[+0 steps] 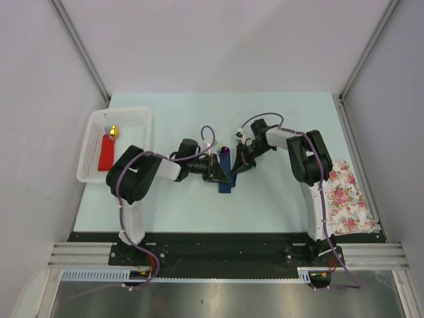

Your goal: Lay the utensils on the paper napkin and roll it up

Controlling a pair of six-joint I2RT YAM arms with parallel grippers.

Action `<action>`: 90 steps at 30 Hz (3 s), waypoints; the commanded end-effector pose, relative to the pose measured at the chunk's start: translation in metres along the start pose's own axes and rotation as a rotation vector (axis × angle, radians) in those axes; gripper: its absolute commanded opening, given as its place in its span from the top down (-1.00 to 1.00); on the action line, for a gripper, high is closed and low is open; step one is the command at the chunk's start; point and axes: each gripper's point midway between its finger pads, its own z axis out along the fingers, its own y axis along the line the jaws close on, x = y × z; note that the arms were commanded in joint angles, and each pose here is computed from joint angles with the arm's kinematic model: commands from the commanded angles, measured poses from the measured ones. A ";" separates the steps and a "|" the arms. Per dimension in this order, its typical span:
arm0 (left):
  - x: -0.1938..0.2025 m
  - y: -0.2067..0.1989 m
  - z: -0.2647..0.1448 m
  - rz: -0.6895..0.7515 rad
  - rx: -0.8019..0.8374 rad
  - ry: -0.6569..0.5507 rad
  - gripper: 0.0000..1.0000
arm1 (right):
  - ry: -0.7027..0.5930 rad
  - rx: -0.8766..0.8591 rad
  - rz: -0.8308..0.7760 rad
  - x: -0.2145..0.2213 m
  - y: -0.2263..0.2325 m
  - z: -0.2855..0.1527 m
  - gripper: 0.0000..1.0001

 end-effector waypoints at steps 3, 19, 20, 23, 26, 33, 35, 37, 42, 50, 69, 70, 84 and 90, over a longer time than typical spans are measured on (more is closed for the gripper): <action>0.017 0.031 0.010 -0.042 -0.062 0.060 0.64 | 0.002 0.157 0.022 0.007 -0.040 0.007 1.00; 0.033 0.066 0.018 -0.059 -0.146 0.113 0.77 | -0.084 0.077 -0.017 -0.021 -0.006 -0.016 0.14; 0.033 0.066 0.017 -0.058 -0.147 0.114 0.77 | -0.093 0.079 -0.028 -0.026 -0.004 -0.017 0.13; 0.033 0.066 0.017 -0.053 -0.146 0.113 0.77 | -0.079 0.109 -0.024 -0.026 -0.009 -0.011 0.04; 0.032 0.064 0.017 -0.039 -0.138 0.111 0.77 | -0.076 0.159 -0.045 -0.028 -0.015 -0.004 -0.07; 0.030 0.063 0.017 -0.026 -0.136 0.109 0.78 | -0.040 0.298 -0.049 -0.025 -0.034 0.015 0.04; 0.029 0.063 0.017 -0.023 -0.137 0.107 0.78 | -0.020 0.326 -0.051 -0.020 -0.040 0.020 0.04; 0.029 0.063 0.017 -0.021 -0.134 0.109 0.77 | 0.002 0.348 -0.046 -0.014 -0.045 0.023 0.06; 0.026 0.063 0.017 -0.021 -0.133 0.101 0.77 | 0.042 0.351 -0.011 -0.003 -0.059 0.030 0.40; 0.023 0.065 0.014 -0.029 -0.138 0.088 0.77 | 0.027 0.267 0.055 -0.008 -0.061 0.020 0.97; 0.024 0.069 0.015 -0.037 -0.144 0.086 0.79 | 0.002 0.005 0.042 -0.011 -0.006 -0.010 0.63; 0.024 0.070 0.014 -0.039 -0.146 0.085 0.78 | 0.002 0.004 0.042 -0.012 -0.006 -0.009 0.57; 0.022 0.069 0.015 -0.040 -0.146 0.077 0.79 | -0.011 -0.064 0.059 -0.021 0.005 -0.010 0.45; 0.021 0.070 0.016 -0.040 -0.148 0.076 0.78 | -0.035 -0.126 0.101 -0.026 0.010 -0.016 0.42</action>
